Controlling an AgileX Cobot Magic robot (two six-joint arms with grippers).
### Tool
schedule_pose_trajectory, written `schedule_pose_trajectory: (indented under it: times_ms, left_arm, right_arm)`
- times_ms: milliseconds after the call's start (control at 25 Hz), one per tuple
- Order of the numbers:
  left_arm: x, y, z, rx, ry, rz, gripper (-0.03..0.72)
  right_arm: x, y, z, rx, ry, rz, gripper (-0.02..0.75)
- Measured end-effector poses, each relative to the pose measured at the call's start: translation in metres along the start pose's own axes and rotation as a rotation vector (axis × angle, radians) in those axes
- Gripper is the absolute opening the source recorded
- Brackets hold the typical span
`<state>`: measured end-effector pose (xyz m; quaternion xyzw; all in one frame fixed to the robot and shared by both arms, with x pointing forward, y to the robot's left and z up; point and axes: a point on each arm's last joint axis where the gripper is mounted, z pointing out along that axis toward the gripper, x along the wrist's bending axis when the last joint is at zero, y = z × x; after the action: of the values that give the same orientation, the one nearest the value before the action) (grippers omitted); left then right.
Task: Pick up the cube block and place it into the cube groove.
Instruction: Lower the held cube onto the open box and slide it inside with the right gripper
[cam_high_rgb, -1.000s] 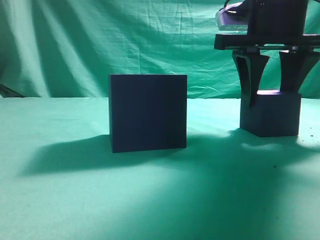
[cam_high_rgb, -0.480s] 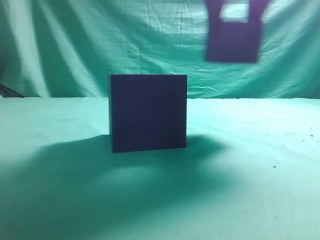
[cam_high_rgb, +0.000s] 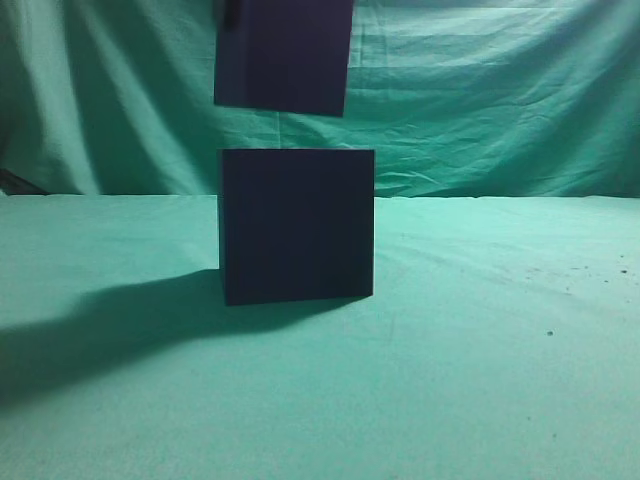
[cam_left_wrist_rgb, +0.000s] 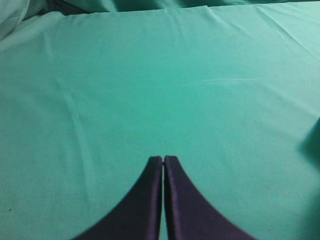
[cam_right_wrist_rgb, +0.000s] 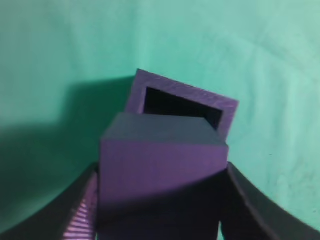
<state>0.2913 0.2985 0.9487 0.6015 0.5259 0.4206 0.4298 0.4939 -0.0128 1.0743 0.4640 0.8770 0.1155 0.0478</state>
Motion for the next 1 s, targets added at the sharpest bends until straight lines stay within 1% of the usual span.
schedule_pose_trajectory:
  times_ms: [240, 520, 840, 1000]
  left_arm:
    - [0.000, 0.000, 0.000, 0.000, 0.000, 0.000, 0.000]
    - [0.000, 0.000, 0.000, 0.000, 0.000, 0.000, 0.000]
    - [0.000, 0.000, 0.000, 0.000, 0.000, 0.000, 0.000]
    - [0.000, 0.000, 0.000, 0.000, 0.000, 0.000, 0.000]
  right_arm:
    - [0.004, 0.003, 0.015, 0.024, -0.007, 0.059, 0.430]
    - [0.003, 0.005, 0.022, 0.027, -0.021, 0.108, 0.430]
    - [-0.007, 0.009, 0.028, 0.039, -0.049, 0.183, 0.430]
    - [-0.009, 0.009, 0.030, 0.041, -0.062, 0.199, 0.430]
